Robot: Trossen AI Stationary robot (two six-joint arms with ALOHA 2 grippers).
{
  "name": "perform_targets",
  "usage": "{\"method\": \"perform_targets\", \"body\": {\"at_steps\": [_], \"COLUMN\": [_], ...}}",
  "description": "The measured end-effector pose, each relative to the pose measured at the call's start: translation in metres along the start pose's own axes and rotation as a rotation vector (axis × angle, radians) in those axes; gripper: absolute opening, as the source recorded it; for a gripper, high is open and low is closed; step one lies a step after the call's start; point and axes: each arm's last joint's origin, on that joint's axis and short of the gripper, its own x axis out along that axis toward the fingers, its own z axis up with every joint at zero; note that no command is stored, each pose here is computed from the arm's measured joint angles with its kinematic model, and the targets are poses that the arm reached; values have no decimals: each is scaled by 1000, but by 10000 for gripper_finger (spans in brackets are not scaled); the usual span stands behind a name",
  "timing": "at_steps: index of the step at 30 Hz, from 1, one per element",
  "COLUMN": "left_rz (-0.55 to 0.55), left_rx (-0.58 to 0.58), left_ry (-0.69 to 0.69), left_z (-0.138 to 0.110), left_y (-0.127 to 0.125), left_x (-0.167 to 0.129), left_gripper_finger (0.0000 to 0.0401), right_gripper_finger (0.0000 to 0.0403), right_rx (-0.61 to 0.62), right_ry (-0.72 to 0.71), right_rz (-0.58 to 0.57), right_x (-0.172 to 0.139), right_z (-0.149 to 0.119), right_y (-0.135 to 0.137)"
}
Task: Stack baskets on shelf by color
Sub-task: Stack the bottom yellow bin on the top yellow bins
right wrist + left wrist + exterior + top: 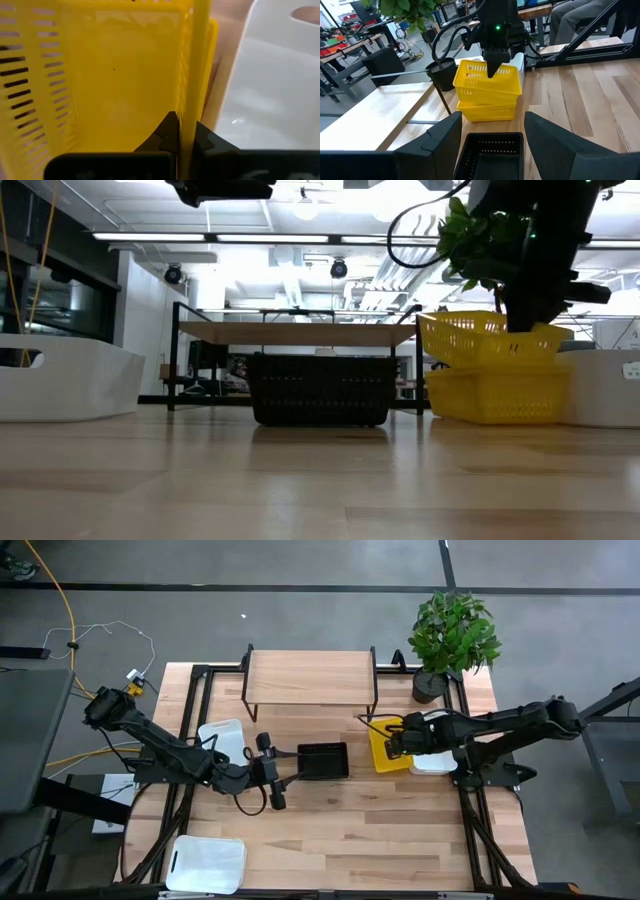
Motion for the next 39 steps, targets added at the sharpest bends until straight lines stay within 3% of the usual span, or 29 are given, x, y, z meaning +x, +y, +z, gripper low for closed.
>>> {"method": "perform_targets", "body": {"at_steps": [10,16,23,29,34,36,39], "left_rz": [-1,-1,-1,-2,-2,-2,-2], "left_rx": [0,0,-1,1,-13,-15,-21], "left_ry": [0,0,0,5,6,6,6], "left_z": [0,0,0,-1,-1,-1,-1], "left_y": [0,0,0,0,0,0,0], "left_x": [0,0,0,0,0,0,0], "left_gripper_finger": [202,202,202,202,202,202,202], "right_gripper_finger": [13,87,188,232,224,199,130], "right_rx": [-12,-42,-136,-188,-254,-265,-301], "right_ry": [8,27,72,44,47,-1,-82], "right_rz": [5,13,62,62,30,21,5], "right_x": [0,-2,-26,-45,-48,-49,-52], "right_z": [1,1,8,7,-3,-5,-10], "right_y": [0,1,6,10,8,8,8]}}
